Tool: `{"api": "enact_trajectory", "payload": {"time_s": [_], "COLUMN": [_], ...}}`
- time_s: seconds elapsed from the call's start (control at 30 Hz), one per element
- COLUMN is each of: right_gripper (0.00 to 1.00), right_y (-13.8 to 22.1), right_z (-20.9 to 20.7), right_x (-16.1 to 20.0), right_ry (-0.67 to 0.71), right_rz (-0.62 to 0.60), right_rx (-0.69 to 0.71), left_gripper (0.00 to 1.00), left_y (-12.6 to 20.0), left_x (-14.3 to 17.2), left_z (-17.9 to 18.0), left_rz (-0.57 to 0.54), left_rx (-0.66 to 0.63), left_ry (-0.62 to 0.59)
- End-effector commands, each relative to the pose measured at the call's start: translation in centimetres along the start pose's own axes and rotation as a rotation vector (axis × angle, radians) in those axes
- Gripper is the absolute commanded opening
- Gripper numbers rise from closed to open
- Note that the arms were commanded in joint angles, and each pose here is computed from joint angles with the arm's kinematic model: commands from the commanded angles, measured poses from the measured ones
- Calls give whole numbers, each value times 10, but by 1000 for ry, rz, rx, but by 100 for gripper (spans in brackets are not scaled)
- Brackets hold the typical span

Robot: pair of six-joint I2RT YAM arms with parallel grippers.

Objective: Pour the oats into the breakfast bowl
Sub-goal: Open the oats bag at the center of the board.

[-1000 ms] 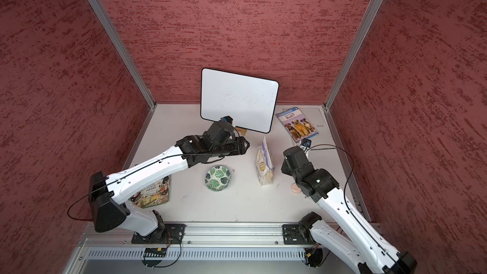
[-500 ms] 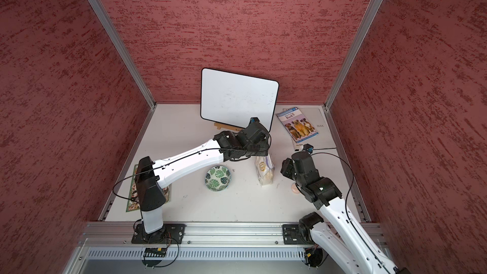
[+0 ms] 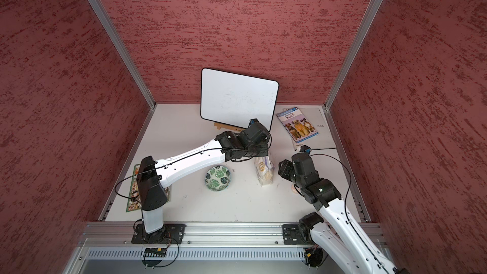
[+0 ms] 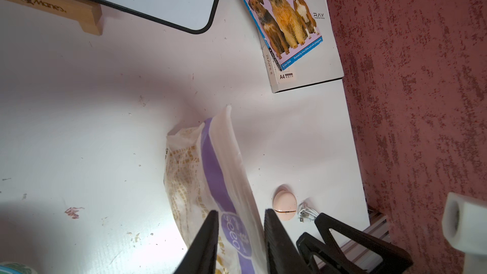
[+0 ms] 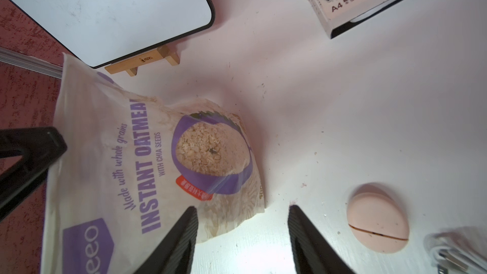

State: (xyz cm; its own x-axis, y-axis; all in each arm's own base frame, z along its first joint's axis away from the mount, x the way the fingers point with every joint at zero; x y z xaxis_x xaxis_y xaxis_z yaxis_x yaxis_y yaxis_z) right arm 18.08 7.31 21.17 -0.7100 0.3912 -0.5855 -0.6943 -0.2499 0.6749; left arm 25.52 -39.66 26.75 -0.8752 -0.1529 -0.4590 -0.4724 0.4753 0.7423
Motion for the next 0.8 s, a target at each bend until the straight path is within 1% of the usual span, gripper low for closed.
{"api": "enact_trajectory", "payload": {"time_s": [0.0, 0.13, 0.27, 0.43, 0.57, 0.67, 0.77], "right_gripper": [58, 58, 58, 58, 58, 58, 58], "right_y": [3, 3, 3, 4, 4, 3, 1], "right_z": [9, 15, 21, 32, 38, 41, 43], "right_x": [-5, -5, -5, -5, -7, -9, -10], "right_ry": [-5, -5, -2, -3, -15, -19, -19], "right_rz": [-13, -4, 4, 13, 10, 10, 12], "right_rx": [-76, -122, -177, -266, -323, -341, -344], "left_gripper": [27, 25, 23, 25, 25, 21, 20], "left_y": [6, 4, 6, 15, 19, 19, 19], "left_x": [2, 4, 4, 1, 1, 1, 2], "left_z": [0, 2, 4, -1, 1, 2, 2], "left_rz": [6, 1, 1, -6, -10, -11, -7], "left_rx": [24, 44, 60, 122, 123, 120, 122], "left_ry": [75, 156, 205, 231, 246, 256, 260]}}
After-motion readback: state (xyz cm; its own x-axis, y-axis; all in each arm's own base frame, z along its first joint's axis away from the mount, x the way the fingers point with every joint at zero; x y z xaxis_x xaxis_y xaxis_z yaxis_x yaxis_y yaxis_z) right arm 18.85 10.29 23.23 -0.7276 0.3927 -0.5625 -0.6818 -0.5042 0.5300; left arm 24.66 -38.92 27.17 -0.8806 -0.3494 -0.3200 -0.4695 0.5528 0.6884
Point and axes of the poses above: each gripper's point midway between its finger pads, its own y axis back along the fingers, its own z axis along the line the jaws close on, x = y × z, the point moved 7 cm from there along y, back along the fingers, and after that the axes turned 4 degrees about y, right-handed, at the moved point
